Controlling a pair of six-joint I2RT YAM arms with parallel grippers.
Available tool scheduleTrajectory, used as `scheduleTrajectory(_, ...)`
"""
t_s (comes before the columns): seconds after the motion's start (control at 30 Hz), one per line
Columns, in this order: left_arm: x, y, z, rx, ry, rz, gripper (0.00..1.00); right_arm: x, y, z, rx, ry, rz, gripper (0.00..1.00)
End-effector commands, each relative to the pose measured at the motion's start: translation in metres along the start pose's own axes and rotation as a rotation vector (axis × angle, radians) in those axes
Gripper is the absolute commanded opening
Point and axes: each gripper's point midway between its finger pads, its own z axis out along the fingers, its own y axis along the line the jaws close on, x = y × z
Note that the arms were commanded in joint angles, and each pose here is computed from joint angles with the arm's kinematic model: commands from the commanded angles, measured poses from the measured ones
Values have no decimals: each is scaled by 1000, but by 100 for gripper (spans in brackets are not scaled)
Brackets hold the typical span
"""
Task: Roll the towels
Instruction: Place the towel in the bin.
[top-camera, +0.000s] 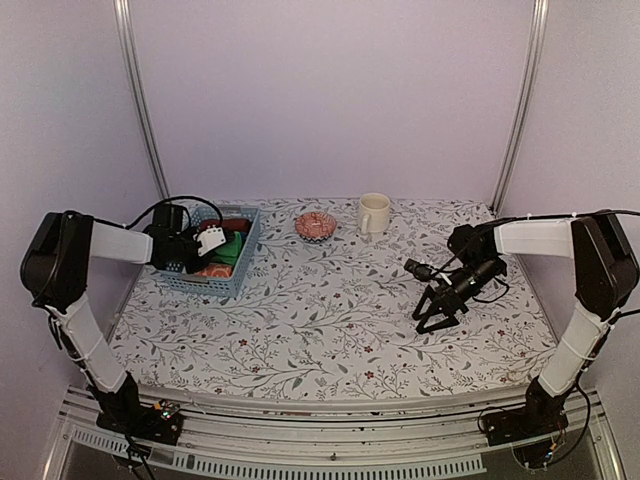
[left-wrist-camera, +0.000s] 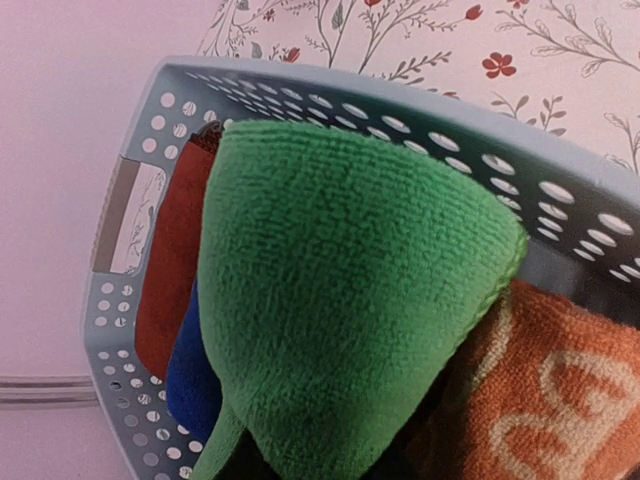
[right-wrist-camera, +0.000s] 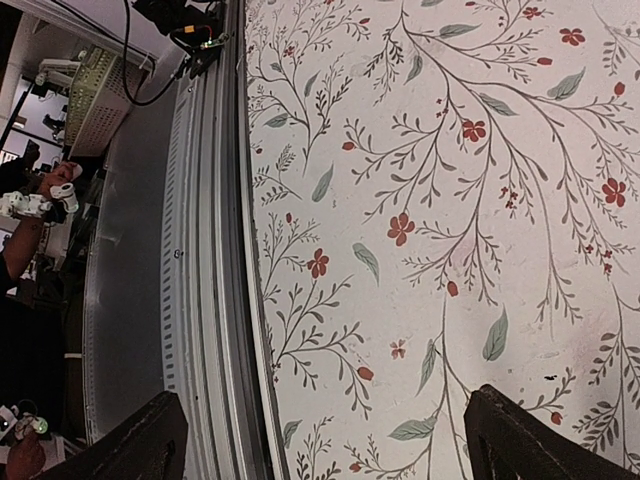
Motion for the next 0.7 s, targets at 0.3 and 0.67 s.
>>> scheduleTrajectory(0.3, 2, -11, 3, 61, 47, -32, 37, 6, 3, 4, -32, 9, 9, 99)
scheduleTrajectory(0.67, -14, -3, -6, 125, 53, -42, 49, 8, 3, 6, -46, 16, 20, 99)
